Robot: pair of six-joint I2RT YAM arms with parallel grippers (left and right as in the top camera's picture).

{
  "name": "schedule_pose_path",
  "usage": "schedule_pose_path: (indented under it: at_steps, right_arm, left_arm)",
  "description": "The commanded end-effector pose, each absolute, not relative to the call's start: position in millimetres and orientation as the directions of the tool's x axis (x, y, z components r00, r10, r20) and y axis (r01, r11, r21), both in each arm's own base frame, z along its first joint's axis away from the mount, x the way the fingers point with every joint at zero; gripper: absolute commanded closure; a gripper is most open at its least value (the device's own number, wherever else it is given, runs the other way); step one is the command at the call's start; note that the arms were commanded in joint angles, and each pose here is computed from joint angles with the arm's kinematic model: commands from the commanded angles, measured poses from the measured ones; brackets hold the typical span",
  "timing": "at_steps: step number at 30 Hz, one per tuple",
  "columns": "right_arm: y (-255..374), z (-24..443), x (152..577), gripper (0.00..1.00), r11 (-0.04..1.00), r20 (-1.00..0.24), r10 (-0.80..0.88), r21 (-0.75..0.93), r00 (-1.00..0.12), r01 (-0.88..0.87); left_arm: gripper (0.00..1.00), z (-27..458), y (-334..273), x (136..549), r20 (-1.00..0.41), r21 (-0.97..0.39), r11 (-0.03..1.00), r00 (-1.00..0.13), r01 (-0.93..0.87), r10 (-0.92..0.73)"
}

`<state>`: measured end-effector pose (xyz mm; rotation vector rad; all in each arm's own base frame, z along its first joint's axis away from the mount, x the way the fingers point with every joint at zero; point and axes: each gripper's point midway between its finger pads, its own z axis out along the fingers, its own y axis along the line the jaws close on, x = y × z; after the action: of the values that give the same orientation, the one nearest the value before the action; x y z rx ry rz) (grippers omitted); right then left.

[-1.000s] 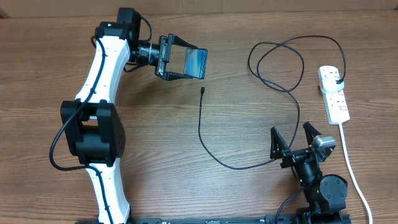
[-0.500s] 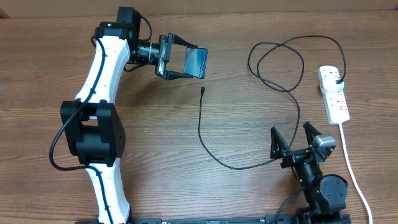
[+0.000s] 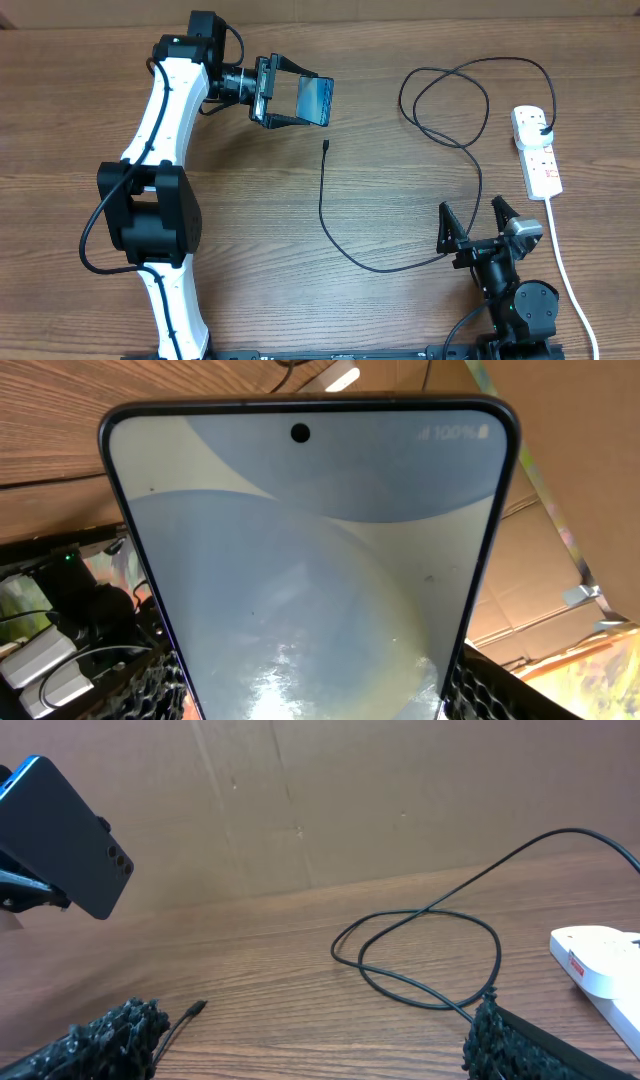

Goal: Plug charger to phone and switch on socket
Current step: 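Hold the smartphone raised in the left gripper, then move the right gripper toward the phone held by the left gripper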

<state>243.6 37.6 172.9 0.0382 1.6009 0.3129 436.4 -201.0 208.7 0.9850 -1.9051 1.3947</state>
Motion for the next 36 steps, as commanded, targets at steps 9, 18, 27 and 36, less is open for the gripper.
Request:
schedule_pose_path:
  at_steps: [9, 18, 27, 36]
  right_arm:
    - [56.0, 174.6, 238.4, 0.0, 0.923, -0.962, 0.256, 0.271, -0.089, -0.274]
    - [59.2, 191.2, 231.9, 0.0, 0.915, -0.954, 0.26, 0.293, -0.153, -0.276]
    - [72.3, 208.5, 242.3, 0.0, 0.895, -0.919, 0.24, 0.334, -0.312, -0.295]
    - [93.5, 231.5, 277.4, 0.0, 0.859, -0.798, 0.206, 0.424, -0.567, -0.286]
  left_arm:
    - [0.58, 221.4, -199.2, 440.2, 0.787, -0.549, 0.169, -0.575, -0.818, -0.224]
    - [0.6, 186.2, -185.5, 448.8, 0.715, -0.504, 0.241, -0.557, -0.829, -0.423]
    - [0.6, 143.3, -150.3, 461.4, 0.523, -0.432, 0.332, -0.533, -0.838, -0.665]
    - [0.68, 126.5, -127.4, 468.0, 0.394, -0.388, 0.37, -0.515, -0.844, -0.762]
